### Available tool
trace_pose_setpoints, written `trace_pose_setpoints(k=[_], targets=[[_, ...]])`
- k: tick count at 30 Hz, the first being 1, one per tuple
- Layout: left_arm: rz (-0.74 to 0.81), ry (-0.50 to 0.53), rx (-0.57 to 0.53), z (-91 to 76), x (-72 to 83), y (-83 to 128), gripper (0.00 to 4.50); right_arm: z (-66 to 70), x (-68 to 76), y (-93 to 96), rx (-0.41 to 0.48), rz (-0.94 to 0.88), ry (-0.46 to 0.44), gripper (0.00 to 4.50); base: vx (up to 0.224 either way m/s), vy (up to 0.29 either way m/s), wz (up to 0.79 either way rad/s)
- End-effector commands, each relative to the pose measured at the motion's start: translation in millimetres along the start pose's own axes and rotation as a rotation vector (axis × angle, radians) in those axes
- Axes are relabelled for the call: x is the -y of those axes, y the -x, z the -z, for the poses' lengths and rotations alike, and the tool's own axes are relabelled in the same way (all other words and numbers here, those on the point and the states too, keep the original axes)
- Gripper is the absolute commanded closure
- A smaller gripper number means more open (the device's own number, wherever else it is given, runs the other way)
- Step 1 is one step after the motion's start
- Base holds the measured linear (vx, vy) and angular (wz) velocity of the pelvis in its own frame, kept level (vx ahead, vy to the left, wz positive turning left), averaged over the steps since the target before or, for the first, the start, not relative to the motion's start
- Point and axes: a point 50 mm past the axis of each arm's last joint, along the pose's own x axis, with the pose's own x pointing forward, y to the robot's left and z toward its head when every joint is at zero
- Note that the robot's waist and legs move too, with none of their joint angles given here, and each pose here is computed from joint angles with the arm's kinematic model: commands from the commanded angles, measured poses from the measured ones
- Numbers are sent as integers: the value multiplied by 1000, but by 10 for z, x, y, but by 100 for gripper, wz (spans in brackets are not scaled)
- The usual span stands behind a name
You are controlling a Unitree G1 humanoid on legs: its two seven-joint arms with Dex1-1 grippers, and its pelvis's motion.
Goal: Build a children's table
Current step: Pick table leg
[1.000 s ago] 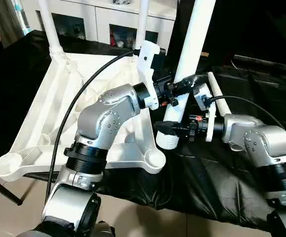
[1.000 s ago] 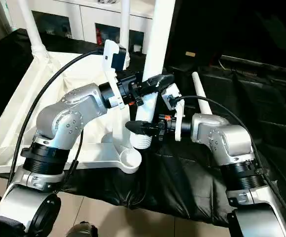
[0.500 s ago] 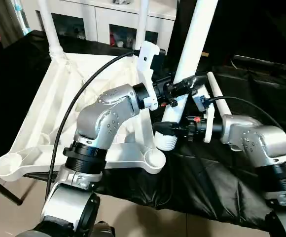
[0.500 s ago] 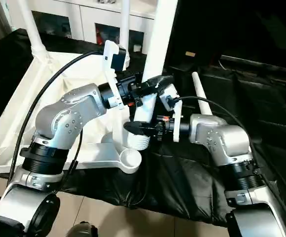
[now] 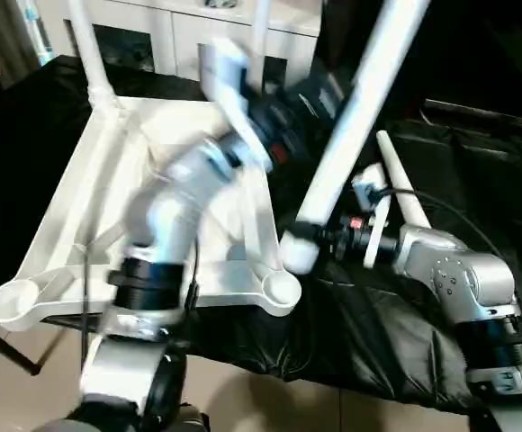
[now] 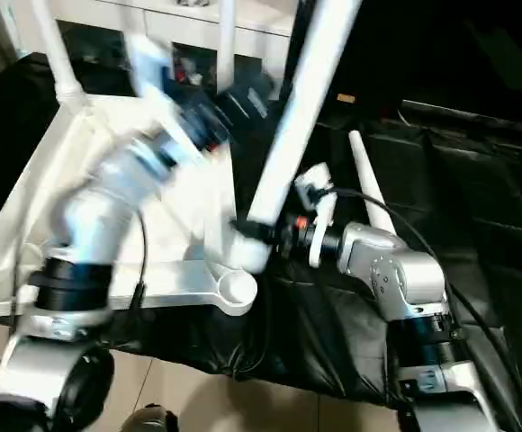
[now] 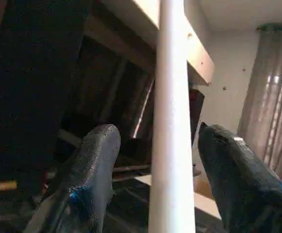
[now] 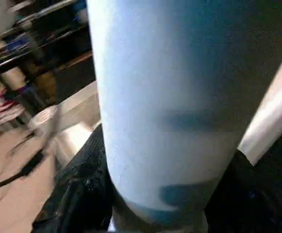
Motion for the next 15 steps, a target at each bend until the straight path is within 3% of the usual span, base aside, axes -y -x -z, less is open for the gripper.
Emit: trace_pose_setpoints(k=[1,5,9,10,15], targets=[[100,-69,-153,80,19,178,151,-12,129,86,37,146,49,257,0,0,0],[189,-195,-499,426,-32,569,151,-15,134,125,80,193,69,257,0,0,0],[261,-175,-693,660,-25,875,151,-8,100,151,87,205,82,257,0,0,0],[304,-133,-795,799,-2,1047,151,12,81,175,89,215,86,257,0,0,0],[343,-95,-940,1010,18,1250,168,118,76,222,64,235,95,257,0,0,0]])
